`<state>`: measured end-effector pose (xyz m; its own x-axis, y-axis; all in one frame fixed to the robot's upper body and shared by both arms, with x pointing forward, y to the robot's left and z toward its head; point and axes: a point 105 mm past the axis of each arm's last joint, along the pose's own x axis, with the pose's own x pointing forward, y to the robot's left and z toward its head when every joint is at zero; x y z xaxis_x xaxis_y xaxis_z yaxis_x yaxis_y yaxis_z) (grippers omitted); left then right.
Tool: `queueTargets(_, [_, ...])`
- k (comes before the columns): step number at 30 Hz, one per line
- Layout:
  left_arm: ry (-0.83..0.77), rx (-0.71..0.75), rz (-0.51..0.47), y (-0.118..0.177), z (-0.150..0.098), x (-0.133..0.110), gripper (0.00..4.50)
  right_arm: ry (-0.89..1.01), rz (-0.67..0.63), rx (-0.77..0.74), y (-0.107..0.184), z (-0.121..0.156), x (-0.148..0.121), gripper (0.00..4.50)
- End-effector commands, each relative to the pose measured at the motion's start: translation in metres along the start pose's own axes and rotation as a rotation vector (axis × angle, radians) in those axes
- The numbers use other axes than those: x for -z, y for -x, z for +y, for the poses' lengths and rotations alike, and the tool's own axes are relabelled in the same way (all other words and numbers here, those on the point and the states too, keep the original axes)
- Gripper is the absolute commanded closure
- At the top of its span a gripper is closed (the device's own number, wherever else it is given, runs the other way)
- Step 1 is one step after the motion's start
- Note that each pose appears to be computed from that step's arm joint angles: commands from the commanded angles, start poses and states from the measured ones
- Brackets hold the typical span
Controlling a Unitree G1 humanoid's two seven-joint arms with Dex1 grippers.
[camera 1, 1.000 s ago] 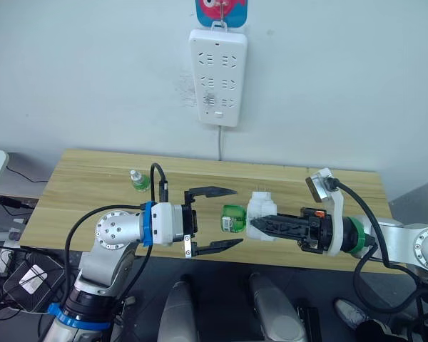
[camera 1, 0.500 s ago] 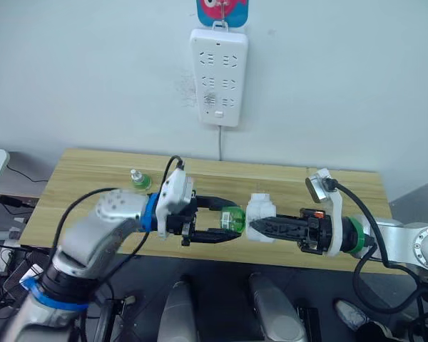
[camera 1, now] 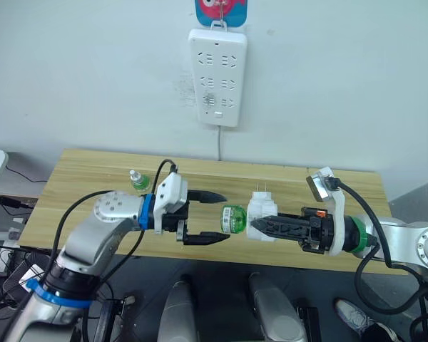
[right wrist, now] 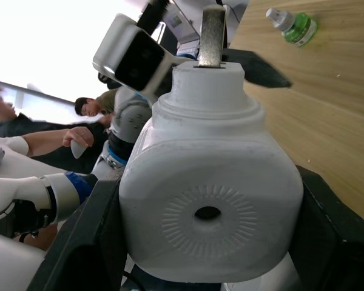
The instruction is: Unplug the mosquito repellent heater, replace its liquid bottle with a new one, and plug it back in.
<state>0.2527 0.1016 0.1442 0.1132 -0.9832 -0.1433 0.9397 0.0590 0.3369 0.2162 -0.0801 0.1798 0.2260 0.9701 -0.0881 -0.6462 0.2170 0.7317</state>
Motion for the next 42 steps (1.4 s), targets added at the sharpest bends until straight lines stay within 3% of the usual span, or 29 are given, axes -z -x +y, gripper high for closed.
queueTargets(1, [-0.249, -0.054, -0.089, 0.002, -0.007, -0.017, 0.00, 0.024, -0.009, -0.045, 0.001, 0.012, -0.003, 1.49])
queueTargets(5, [-0.332, -0.100, -0.170, -0.001, -0.010, -0.031, 0.00, 0.024, -0.008, -0.045, 0.001, 0.012, -0.003, 1.49])
queueTargets(10, [-0.345, -0.099, -0.189, -0.005, -0.011, -0.035, 0.00, 0.027, -0.008, -0.047, 0.000, 0.012, -0.003, 1.49])
queueTargets(13, [-0.326, -0.077, -0.194, -0.008, -0.012, -0.036, 0.62, 0.027, -0.007, -0.048, 0.000, 0.012, -0.003, 1.49])
queueTargets(19, [-0.304, -0.050, -0.204, -0.013, -0.010, -0.041, 2.28, 0.031, -0.003, -0.048, 0.000, 0.013, -0.002, 1.49])
queueTargets(22, [-0.236, -0.010, -0.196, -0.013, -0.009, -0.048, 2.29, 0.033, 0.001, -0.046, 0.001, 0.013, -0.001, 1.49])
queueTargets(27, [0.477, 0.136, -0.033, -0.002, -0.007, -0.045, 2.29, 0.037, 0.026, -0.048, 0.003, 0.014, 0.003, 1.49])
queueTargets(30, [0.631, 0.189, 0.001, 0.008, -0.003, -0.050, 2.29, 0.037, 0.037, -0.052, 0.003, 0.014, 0.004, 1.49])
queueTargets(32, [0.646, 0.188, 0.010, 0.008, 0.000, -0.051, 2.29, 0.037, 0.042, -0.053, 0.004, 0.014, 0.005, 1.49])
queueTargets(36, [0.516, 0.107, 0.019, 0.005, 0.011, -0.044, 2.29, 0.040, 0.042, -0.052, 0.006, 0.015, 0.003, 1.49])
queueTargets(39, [0.262, 0.058, 0.044, 0.005, 0.009, -0.030, 1.29, 0.039, 0.031, -0.051, 0.005, 0.014, 0.001, 1.49])
queueTargets(42, [0.060, 0.012, -0.016, 0.009, 0.001, -0.026, 0.33, 0.035, 0.024, -0.050, 0.005, 0.014, 0.000, 1.49])
